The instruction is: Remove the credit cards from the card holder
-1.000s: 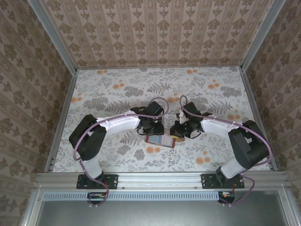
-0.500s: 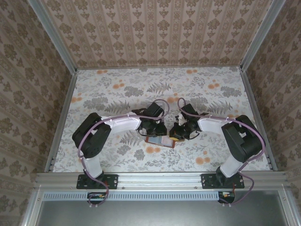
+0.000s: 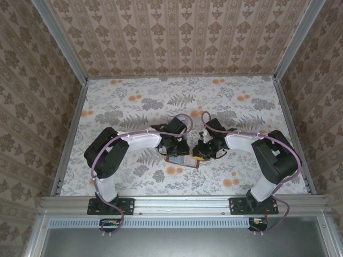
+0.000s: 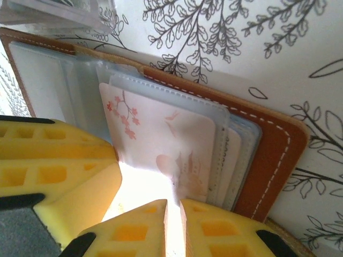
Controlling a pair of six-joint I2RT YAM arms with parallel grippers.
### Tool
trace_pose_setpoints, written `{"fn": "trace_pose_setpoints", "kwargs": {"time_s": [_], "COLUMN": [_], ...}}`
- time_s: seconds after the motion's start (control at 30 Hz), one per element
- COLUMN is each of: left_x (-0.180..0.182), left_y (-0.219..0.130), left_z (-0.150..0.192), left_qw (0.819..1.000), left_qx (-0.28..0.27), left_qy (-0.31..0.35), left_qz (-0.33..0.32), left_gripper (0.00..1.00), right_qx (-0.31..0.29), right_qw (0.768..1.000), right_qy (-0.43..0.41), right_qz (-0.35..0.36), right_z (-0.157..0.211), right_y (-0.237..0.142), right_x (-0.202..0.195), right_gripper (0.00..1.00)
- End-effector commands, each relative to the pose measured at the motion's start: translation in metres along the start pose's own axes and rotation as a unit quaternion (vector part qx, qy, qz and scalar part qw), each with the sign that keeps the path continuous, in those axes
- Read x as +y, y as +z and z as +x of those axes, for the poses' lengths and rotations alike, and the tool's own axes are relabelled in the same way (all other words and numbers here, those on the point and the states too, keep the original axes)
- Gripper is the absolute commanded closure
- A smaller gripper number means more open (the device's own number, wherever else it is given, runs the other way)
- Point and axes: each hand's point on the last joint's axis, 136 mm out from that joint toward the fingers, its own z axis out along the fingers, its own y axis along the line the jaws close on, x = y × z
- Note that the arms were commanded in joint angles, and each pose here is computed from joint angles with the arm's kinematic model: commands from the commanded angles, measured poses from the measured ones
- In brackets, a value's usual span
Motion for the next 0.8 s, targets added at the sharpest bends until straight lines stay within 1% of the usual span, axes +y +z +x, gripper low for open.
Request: {"fn": "trace_pose_setpoints", "kwargs": {"time_s": [0.0,0.2,0.4,0.47,0.6,0.77], "left_x": [0.016,0.011,-0.002,-0.005,-0.002,0.004], "left_y": [-0.005,-0.007,-0.002,0.0,0.003,0.005], "left_z": [0.003,0.0,-0.003,-0.004,-0.003,-0.001], "left_qw": [0.999,1.0,1.0,1.0,1.0,1.0], "left_qx": [0.003,0.0,-0.003,-0.005,0.0,0.004], "left_qy": [-0.003,0.001,-0.005,-0.008,-0.013,-0.018], "left_qz": [-0.04,-0.031,0.011,0.022,0.022,0.015], "left_gripper": [0.79,0.79,0.79,0.79,0.79,0.81], "right_qx": [0.009,0.006,0.006,0.008,0.013,0.016], "right_qw": [0.998,0.998,0.998,0.999,0.999,0.999], "right_qy": [0.002,-0.006,-0.008,-0.008,-0.006,-0.005], "right_qz": [0.061,0.064,0.056,0.047,0.038,0.033], "right_z": [0.006,0.004,0.002,0.002,0.003,0.003], "right_y": [0.0,-0.004,-0.003,-0.002,0.002,0.004], "right_x": [-0.022,-0.019,-0.016,-0.013,-0.012,-0.011], "right_gripper": [0.82,0.79,0.8,0.81,0.85,0.86]}}
